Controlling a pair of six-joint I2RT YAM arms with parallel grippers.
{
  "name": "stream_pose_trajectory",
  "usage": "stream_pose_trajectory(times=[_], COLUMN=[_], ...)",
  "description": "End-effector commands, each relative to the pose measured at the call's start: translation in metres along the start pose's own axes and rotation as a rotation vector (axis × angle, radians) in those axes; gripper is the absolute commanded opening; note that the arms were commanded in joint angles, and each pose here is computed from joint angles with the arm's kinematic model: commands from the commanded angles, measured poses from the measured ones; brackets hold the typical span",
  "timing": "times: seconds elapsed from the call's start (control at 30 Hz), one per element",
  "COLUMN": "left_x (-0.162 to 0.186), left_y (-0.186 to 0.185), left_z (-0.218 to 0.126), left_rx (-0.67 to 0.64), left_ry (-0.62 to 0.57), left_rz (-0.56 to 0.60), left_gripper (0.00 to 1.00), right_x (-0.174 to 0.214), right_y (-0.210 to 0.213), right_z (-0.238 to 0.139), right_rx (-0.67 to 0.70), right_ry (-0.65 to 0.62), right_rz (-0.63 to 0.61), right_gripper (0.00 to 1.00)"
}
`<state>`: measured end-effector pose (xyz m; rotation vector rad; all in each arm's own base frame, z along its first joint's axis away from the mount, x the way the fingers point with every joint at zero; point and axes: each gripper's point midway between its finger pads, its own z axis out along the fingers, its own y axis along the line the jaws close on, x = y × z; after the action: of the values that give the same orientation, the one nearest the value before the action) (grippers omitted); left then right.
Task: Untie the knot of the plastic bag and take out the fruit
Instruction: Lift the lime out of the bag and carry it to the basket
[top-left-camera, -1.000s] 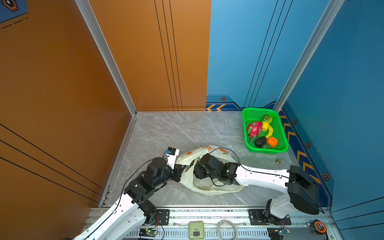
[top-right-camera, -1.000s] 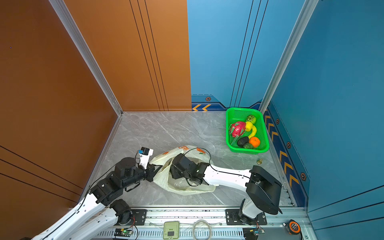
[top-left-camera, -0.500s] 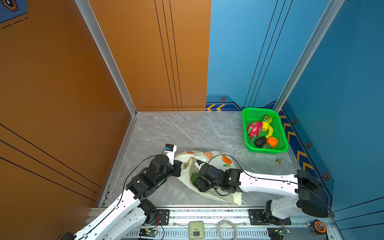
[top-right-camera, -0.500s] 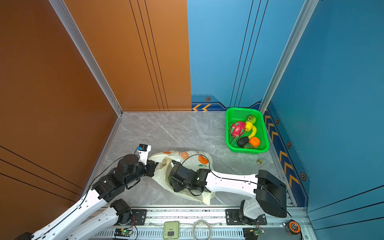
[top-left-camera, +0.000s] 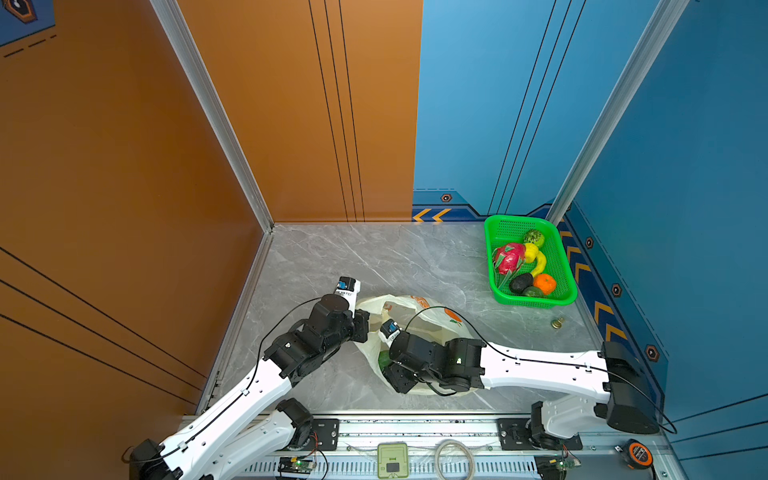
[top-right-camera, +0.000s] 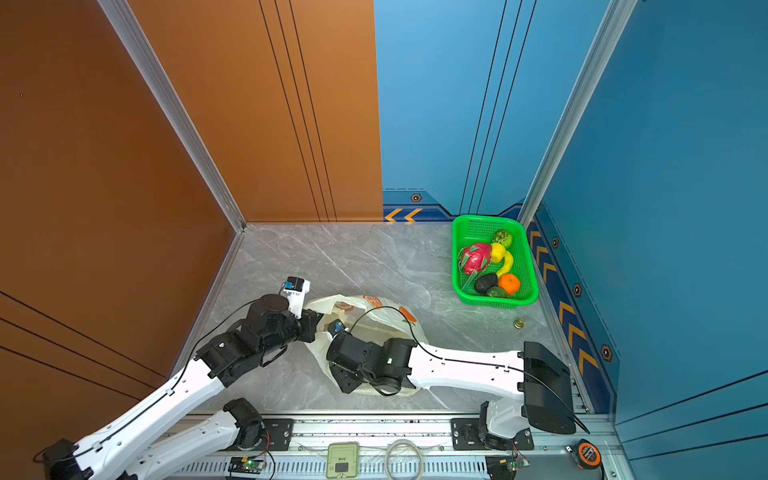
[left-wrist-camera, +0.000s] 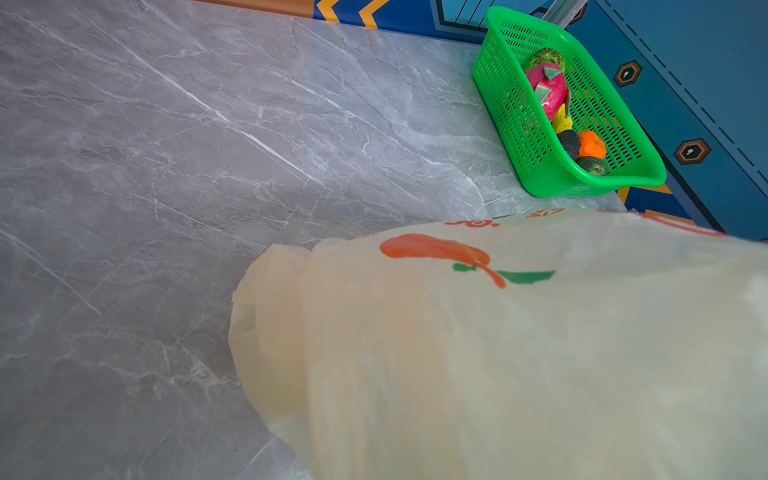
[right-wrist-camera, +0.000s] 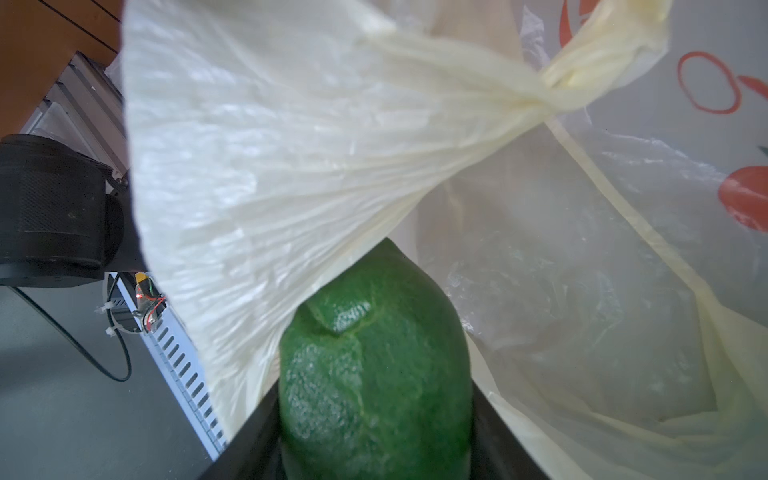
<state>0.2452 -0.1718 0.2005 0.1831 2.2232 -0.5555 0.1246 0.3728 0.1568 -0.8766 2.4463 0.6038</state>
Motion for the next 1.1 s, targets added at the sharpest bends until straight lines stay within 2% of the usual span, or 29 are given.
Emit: stream_pose_trajectory(times=[0.0,0.3,0.5,0.7,0.8,0.97,1.07], left_x=[0.0,0.006,0.007,0.006,0.005,0.004,0.003], left_y=[0.006,0.015,0.017,0.017,0.016,0.015,0.014], left_z=[-0.005,-0.009,-0.009,-0.008,-0.008,-0.009,-0.01], left_rx=[-0.044,-0.082,-0.096,-0.101,-0.102,-0.1,-0.098], left_ry=[0.014,0.023,0.019,0.015,0.013,0.01,0.006], left_rz=[0.034,0.039,0.032,0.034,0.036,0.038,0.037], left_gripper=[0.0,0.0,0.0,0.0,0.0,0.0,0.0], right_x=[-0.024,-0.066,-0.092,-0.107,-0.108,-0.09,-0.072], right_y=[-0.002,-0.031,-0.072,-0.142,-0.192,-0.269,-0.317], right_z=[-0.034,-0.093,-0.132,-0.17,-0.186,-0.198,-0.201], right_rx=[0.017,-0.025,-0.02,0.037,0.087,0.21,0.334], right_ry=[-0.06,-0.196,-0.294,-0.391,-0.434,-0.458,-0.451], right_rz=[-0.033,0.092,0.186,0.319,0.411,0.549,0.614], right_gripper=[0.43,0.43,0.44,0.44,0.44,0.44,0.44])
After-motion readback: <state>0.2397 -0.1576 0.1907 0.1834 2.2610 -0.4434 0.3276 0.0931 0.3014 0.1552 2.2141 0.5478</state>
